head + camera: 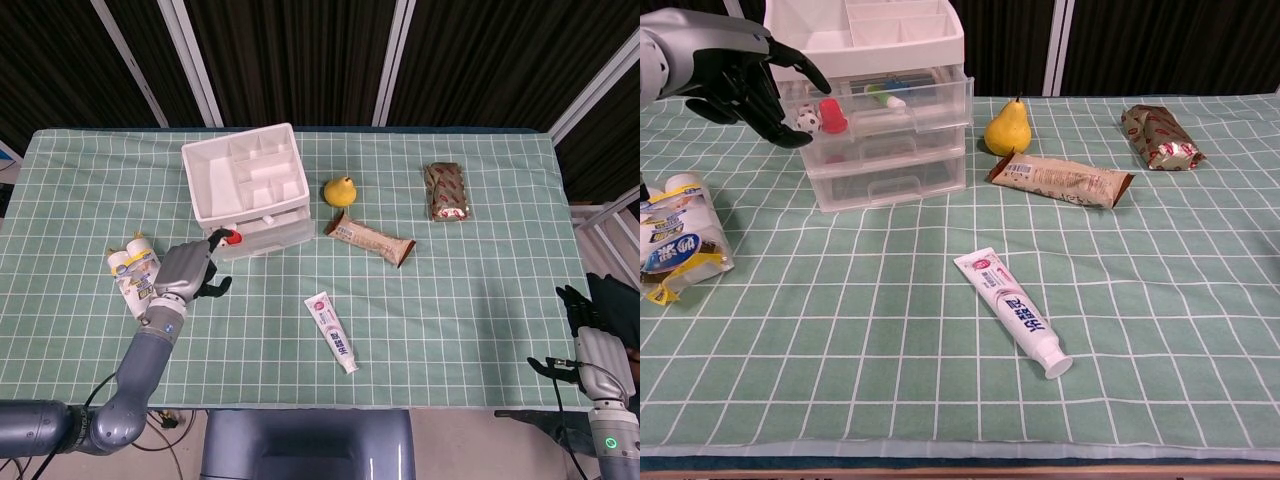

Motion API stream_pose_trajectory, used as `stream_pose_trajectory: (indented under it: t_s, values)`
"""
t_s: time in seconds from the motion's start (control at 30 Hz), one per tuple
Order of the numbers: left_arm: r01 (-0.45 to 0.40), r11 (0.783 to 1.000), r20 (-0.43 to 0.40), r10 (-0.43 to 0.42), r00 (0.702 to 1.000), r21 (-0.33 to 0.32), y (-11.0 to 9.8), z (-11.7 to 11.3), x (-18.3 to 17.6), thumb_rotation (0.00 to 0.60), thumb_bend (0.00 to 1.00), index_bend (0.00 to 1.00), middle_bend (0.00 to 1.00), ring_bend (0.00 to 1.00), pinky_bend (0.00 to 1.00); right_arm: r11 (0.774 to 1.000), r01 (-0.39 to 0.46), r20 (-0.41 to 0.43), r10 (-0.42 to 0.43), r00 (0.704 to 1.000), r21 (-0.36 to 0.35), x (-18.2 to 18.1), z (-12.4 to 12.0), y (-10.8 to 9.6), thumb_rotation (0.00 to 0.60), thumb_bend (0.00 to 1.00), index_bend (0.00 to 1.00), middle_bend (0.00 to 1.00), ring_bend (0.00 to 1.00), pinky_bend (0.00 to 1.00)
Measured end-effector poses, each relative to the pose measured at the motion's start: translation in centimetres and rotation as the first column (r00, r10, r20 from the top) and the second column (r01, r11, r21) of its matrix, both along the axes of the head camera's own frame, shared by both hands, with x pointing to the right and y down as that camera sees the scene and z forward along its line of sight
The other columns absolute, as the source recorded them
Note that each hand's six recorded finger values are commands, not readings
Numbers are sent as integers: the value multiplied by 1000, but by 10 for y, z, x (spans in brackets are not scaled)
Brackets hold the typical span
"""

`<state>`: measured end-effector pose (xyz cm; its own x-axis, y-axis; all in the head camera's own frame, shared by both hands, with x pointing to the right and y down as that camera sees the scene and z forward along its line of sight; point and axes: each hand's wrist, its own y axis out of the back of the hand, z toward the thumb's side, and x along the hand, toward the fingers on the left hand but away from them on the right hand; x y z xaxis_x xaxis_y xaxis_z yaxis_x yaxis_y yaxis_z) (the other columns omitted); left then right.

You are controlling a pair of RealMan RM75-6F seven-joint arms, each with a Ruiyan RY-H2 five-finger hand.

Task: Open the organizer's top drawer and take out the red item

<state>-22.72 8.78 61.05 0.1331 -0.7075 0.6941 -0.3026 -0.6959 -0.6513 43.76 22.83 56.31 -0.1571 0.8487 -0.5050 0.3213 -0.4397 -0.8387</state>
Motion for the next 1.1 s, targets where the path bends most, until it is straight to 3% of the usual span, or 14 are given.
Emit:
stream_pose_trajectory:
  t_s: [0.23, 1.1]
  values:
    - [-8, 1000, 2, 8, 1000, -26, 2, 2, 6, 600, 336, 239, 1000, 1000, 1000, 1000, -2, 1, 2, 1000, 0, 0, 0, 0, 600, 66, 0, 0, 0, 229]
    - [-93, 991, -110, 83, 991, -94, 26, -18, 34, 600, 336, 271, 1000, 1000, 1000, 1000, -2, 4, 2, 1000, 2, 0, -1, 0, 600, 66, 0, 0, 0, 229]
